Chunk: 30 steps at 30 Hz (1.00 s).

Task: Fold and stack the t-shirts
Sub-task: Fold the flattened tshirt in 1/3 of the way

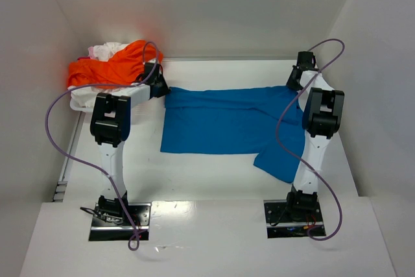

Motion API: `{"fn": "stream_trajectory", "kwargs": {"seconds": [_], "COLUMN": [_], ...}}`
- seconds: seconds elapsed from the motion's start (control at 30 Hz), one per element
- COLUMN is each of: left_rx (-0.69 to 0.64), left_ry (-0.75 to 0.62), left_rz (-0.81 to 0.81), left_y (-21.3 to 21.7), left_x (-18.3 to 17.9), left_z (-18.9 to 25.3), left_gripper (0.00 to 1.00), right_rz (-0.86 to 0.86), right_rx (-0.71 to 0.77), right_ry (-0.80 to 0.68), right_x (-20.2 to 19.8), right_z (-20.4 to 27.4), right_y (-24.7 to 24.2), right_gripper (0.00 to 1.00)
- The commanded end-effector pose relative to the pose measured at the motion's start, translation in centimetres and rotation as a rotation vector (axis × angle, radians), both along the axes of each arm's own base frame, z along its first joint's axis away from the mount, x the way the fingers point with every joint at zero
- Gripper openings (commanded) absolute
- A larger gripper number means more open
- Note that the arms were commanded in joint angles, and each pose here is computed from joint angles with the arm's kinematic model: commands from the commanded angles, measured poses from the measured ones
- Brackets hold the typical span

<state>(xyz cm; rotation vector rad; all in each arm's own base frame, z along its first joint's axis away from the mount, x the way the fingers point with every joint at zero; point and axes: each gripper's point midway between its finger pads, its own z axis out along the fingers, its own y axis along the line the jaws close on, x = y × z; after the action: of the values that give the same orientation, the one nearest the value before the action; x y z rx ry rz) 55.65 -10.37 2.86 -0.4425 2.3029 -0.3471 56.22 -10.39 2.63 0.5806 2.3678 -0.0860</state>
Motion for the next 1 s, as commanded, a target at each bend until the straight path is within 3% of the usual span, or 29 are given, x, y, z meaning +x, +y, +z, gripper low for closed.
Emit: {"fn": "stream_trajectory", "kwargs": {"seconds": [0.0, 0.23, 0.57, 0.67, 0.73, 0.77, 0.9, 0.97], "left_rx": [-0.015, -0.011, -0.012, -0.015, -0.027, -0.031, -0.076, -0.079], "left_ry": [-0.041, -0.051, -0.060, -0.060, -0.058, -0.069, -0.106, -0.139], "left_rz": [0.013, 0.032, 0.032, 0.015, -0.013, -0.032, -0.120, -0.157], "left_y": [0.1, 0.4, 0.3, 0.1, -0.4, -0.6, -2.2, -2.6], "left_x": [1.4, 1.7, 2.1, 2.0, 1.9, 2.1, 2.2, 2.2], "left_z": [0.6, 1.0, 1.0, 1.0, 1.0, 1.4, 3.7, 5.5], "left_gripper": [0.20, 0.11, 0.09, 0.10, 0.23, 0.40, 0.71, 0.75], "right_rz": [-0.003, -0.065, -0.108, -0.108, -0.083, -0.073, -0.037, -0.029], "right_rx": [-0.009, -0.065, -0.056, -0.054, -0.030, -0.020, 0.019, 0.028], "right_ry": [-0.049, -0.098, -0.189, -0.180, -0.185, -0.187, -0.174, -0.175], "right_x": [1.6, 1.8, 2.2, 2.2, 2.3, 2.4, 2.6, 2.6], "right_z": [1.7, 4.7, 8.4, 7.8, 7.8, 7.8, 6.6, 6.6], "right_y": [-0.7, -2.9, -5.1, -5.1, -4.5, -4.3, -3.4, -3.2], "right_gripper": [0.03, 0.01, 0.01, 0.07, 0.08, 0.10, 0.16, 0.18]}}
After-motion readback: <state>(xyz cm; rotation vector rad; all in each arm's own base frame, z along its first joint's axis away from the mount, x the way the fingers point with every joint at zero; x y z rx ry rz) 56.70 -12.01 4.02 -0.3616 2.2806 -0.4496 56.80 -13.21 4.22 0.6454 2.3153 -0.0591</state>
